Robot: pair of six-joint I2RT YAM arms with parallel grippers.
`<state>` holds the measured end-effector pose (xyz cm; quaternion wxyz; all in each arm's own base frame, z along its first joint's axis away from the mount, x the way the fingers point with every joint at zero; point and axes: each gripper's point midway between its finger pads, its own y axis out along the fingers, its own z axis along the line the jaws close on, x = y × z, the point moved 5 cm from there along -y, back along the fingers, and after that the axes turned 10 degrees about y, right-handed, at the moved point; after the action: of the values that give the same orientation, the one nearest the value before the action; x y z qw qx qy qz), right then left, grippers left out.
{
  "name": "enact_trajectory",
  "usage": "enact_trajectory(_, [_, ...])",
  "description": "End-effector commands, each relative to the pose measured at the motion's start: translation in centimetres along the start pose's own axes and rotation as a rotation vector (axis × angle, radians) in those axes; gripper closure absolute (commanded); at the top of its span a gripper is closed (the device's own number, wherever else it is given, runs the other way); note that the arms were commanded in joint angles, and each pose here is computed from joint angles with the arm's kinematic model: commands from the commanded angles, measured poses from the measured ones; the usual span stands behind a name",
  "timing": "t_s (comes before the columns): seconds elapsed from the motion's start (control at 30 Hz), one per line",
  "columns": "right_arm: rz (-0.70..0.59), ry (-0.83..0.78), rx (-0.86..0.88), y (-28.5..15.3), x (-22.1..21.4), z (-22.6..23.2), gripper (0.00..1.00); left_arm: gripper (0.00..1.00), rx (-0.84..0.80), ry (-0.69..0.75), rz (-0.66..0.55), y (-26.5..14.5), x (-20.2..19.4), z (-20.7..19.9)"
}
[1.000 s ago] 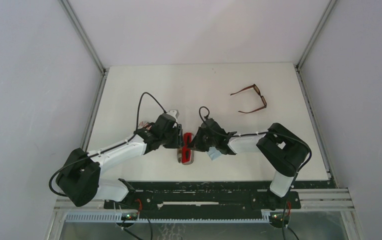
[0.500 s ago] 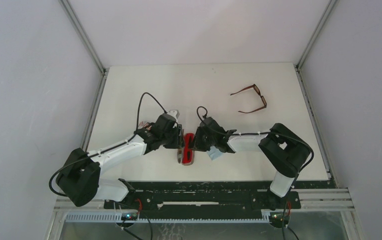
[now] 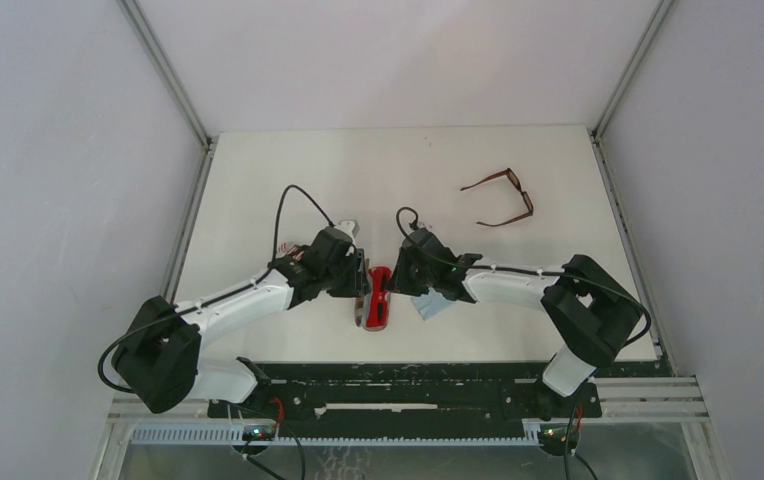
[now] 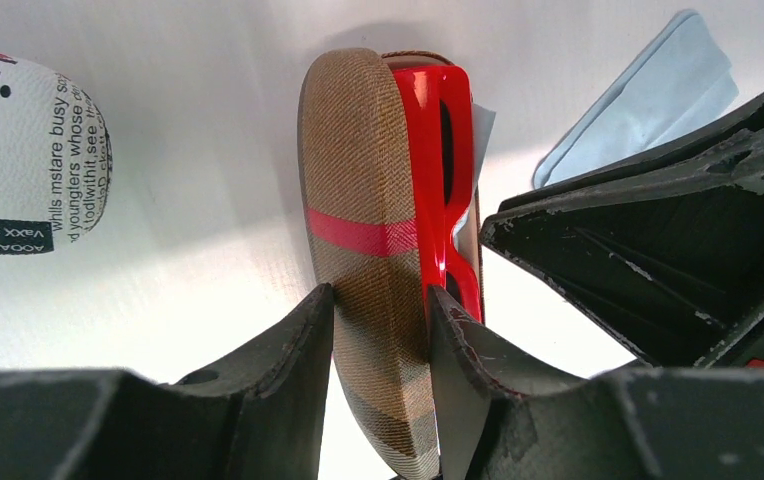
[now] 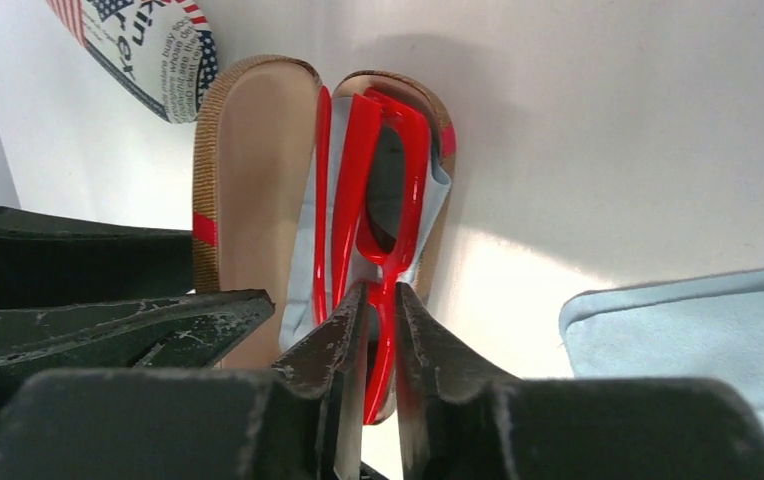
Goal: Organize the sunglasses
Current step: Place the sunglasses in the sunglasses case.
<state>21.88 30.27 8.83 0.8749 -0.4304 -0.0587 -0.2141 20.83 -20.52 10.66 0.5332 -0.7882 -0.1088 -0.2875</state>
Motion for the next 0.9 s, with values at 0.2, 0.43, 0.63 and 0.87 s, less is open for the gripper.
enact_trajectory(0.2, [-0.012, -0.043, 0.041, -0.4, 0.6, 1.7, 0.95, 0.57, -0.062, -0.003, -0.057, -0.8, 2.0, -1.6])
enact_trajectory(0.43, [0.012, -0.046, 0.038, 0.6, 0.4, 1.7, 0.96, 0.57, -0.066, 0.000, -0.056, -0.8, 2.1, -1.7])
enact_trajectory(0.63, [0.032, -0.052, 0.017, 1.4, 0.1, 1.6, 0.97, 0.57, -0.068, -0.001, -0.055, -0.8, 2.1, -1.7])
enact_trajectory(0.87, [0.060, -0.065, -0.014, 2.1, -0.4, 1.3, 0.98, 0.57, -0.076, 0.002, -0.058, -0.9, 2.3, -1.9])
